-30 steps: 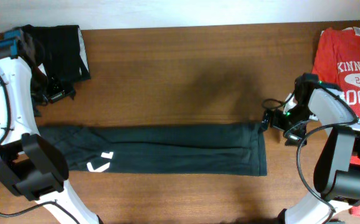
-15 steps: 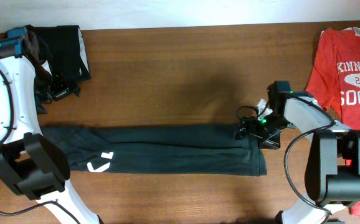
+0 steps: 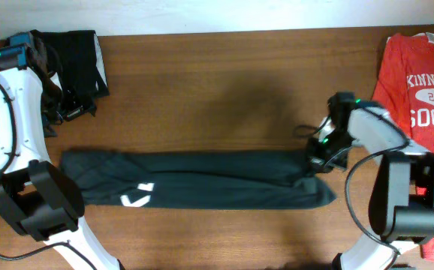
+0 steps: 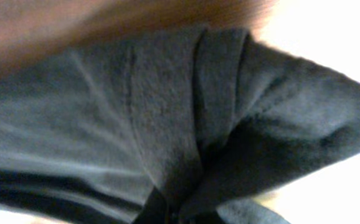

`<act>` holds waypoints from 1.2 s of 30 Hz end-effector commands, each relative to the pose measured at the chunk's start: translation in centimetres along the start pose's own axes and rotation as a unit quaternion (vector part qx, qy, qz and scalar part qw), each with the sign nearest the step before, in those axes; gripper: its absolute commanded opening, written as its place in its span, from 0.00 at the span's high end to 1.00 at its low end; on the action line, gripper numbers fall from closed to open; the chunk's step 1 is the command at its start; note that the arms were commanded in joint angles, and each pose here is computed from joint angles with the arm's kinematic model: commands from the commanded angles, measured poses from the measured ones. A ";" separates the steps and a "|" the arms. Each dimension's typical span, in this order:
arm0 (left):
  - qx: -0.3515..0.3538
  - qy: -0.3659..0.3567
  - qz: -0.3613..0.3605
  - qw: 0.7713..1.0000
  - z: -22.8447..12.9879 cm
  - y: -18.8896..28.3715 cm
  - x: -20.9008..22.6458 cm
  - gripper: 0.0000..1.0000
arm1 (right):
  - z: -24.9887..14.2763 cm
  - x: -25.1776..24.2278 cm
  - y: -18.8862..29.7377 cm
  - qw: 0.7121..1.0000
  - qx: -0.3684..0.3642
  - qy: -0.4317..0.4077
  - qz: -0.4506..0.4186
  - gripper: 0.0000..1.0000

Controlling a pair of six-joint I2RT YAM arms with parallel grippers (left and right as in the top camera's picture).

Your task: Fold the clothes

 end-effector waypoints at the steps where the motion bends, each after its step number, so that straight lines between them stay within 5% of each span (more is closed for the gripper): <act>1: 0.006 -0.002 -0.006 1.000 -0.1 -0.3 -0.3 0.01 | 2.7 -1.4 4.8 0.996 -0.069 -0.031 -0.037 0.96; 8: 0.007 -0.001 -0.006 1.000 -0.2 -0.3 -0.3 0.01 | 2.1 -0.5 10.1 0.995 -0.086 -0.027 -0.052 0.96; 19: 0.008 -0.001 -0.015 1.000 -0.2 -0.3 -0.5 0.01 | -3.6 9.7 7.0 0.981 -0.122 0.110 -0.103 0.95; 27: 0.008 -0.002 -0.014 1.000 -0.2 -0.3 -0.5 0.01 | -9.0 15.9 2.8 0.971 -0.115 0.205 -0.052 0.82; 36: 0.008 -0.002 -0.014 1.000 -0.2 -0.3 -0.5 0.01 | -11.3 17.3 -0.4 0.975 -0.057 0.215 0.012 0.93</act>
Point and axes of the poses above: each gripper's point midway between its finger pads, its own y axis back along the fingers, its own x axis along the line the jaws close on, z = x × y, the point moved 8 cm from there along y, back along the fingers, and after that the axes turned 12 degrees about -y, right-handed, at the moved point
